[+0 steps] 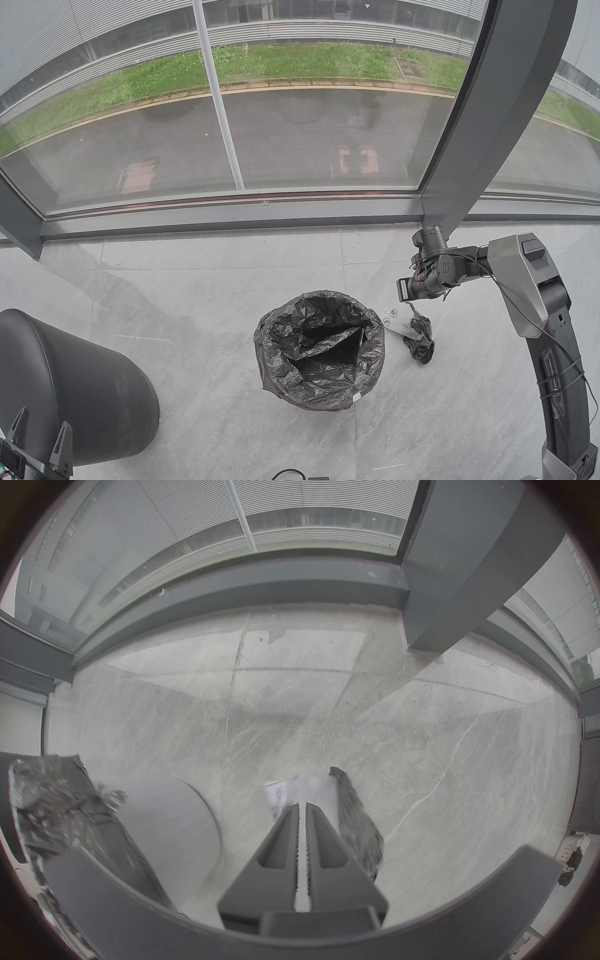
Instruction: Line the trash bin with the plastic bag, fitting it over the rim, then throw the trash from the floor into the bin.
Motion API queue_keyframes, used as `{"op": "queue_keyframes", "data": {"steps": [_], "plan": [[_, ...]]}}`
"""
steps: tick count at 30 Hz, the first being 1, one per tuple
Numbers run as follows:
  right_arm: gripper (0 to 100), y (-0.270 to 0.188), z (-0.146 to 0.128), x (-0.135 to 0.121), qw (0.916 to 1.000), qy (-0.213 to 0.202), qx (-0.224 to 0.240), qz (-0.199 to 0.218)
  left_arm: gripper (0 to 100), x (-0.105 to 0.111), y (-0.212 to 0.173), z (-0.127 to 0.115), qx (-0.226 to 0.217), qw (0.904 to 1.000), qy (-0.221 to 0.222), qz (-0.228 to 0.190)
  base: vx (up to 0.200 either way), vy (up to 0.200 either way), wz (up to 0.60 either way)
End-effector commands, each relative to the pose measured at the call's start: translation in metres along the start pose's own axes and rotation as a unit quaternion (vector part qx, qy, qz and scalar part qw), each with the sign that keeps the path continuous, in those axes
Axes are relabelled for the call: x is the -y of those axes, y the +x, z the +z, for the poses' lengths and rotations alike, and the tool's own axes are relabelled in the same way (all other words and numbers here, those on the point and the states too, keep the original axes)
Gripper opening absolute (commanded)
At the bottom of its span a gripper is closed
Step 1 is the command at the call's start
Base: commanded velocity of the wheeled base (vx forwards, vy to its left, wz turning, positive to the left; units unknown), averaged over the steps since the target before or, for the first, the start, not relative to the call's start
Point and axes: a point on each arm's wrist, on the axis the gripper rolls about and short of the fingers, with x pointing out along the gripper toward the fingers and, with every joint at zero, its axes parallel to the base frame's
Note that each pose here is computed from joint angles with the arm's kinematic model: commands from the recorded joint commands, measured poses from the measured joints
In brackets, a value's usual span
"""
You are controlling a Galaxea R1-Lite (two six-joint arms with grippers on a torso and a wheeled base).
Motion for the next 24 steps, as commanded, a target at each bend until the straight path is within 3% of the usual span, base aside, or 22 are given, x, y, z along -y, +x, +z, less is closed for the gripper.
{"op": "queue_keyframes", "data": {"steps": [1,3,15,16,24], "plan": [[0,-0.027,0.021,-0.001,0.9994,0.004,0.034,0.011,100,0.0,0.0,0.001,0.0,1.0,0.0,-0.001,0.0,0.0,0.0],[0,-0.035,0.026,-0.002,0.9988,0.003,0.043,0.024,100,0.0,0.0,0.001,0.001,1.0,0.0,-0.001,0.0,0.0,0.0],[0,-0.014,0.012,0.001,0.9994,-0.021,0.02,0.018,100,0.0,0.0,0.001,0.002,1.0,-0.001,-0.002,0.0,0.0,0.0],[100,-0.014,0.012,0.001,0.9994,-0.021,0.02,0.018,100,0.0,0.0,0.001,0.002,1.0,-0.001,-0.002,0.0,0.0,0.0],[100,0.012,-0.008,0.004,0.9994,-0.03,-0.01,0.013,100,0.0,0.0,0.001,0.002,1.0,-0.002,-0.002,0.0,0.0,0.0]]}}
